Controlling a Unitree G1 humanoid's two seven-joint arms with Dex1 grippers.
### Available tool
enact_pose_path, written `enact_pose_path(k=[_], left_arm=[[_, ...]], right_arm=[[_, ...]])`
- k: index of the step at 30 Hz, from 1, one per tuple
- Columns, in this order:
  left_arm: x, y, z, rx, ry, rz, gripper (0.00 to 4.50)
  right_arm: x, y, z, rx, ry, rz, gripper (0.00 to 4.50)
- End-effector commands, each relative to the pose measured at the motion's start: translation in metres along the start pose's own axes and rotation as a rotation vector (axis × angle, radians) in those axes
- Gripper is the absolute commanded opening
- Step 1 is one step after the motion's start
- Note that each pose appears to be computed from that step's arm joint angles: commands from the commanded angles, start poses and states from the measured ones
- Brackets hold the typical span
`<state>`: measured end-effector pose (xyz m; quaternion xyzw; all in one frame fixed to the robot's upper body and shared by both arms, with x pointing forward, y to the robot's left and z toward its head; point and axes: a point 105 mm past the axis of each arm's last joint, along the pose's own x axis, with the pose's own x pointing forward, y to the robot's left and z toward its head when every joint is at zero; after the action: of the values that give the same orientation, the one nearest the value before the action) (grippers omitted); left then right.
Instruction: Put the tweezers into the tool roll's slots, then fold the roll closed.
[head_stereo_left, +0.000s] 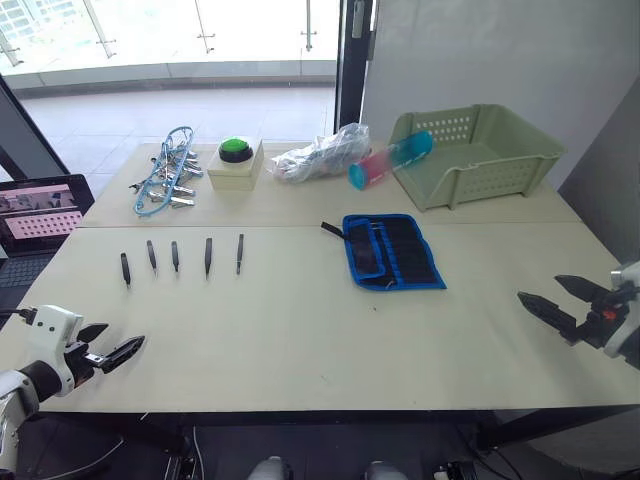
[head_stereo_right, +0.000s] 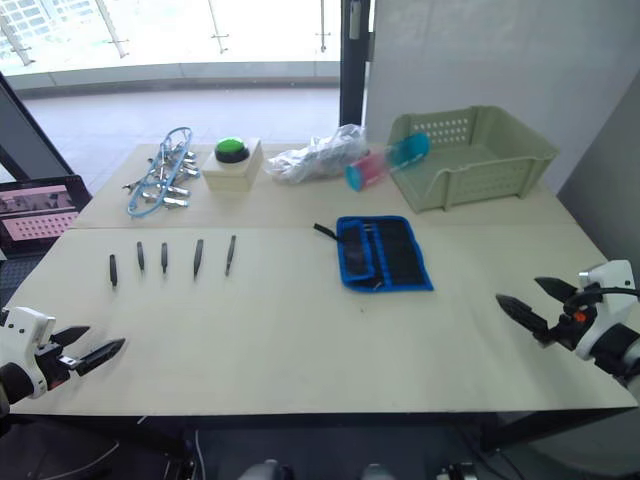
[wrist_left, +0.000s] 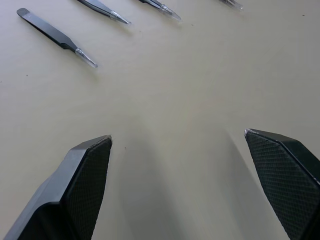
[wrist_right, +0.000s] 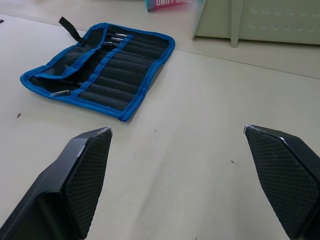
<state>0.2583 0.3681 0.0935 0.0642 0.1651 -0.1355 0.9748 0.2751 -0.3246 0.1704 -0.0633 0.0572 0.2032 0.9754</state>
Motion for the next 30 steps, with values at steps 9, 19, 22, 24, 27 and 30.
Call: enact_pose_path(k=[9, 19, 22, 24, 27, 30], left_arm=[[0.019, -0.027, 0.074, -0.012, -0.23, -0.167, 4.5], [0.033, -0.128, 0.129, 0.079, -0.318, -0.583, 4.5], [0.032, -0.142, 0.127, 0.103, -0.287, -0.642, 4.5], [0.032, -0.148, 0.125, 0.118, -0.271, -0.671, 4.5], [0.031, -0.155, 0.122, 0.157, -0.265, -0.699, 4.5], [0.03, -0.159, 0.12, 0.175, -0.262, -0.714, 4.5]], right_arm=[[0.015, 0.012, 0.013, 0.08, -0.046, -0.045, 4.47], [0.065, 0.087, 0.027, 0.138, -0.1, -0.016, 4.47], [0.082, 0.109, 0.032, 0.286, -0.122, 0.053, 4.47], [0.095, 0.117, 0.032, 0.351, -0.117, 0.05, 4.47], [0.114, 0.114, 0.016, 0.373, -0.017, -0.056, 4.47], [0.126, 0.119, 0.008, 0.417, 0.028, -0.067, 4.47]])
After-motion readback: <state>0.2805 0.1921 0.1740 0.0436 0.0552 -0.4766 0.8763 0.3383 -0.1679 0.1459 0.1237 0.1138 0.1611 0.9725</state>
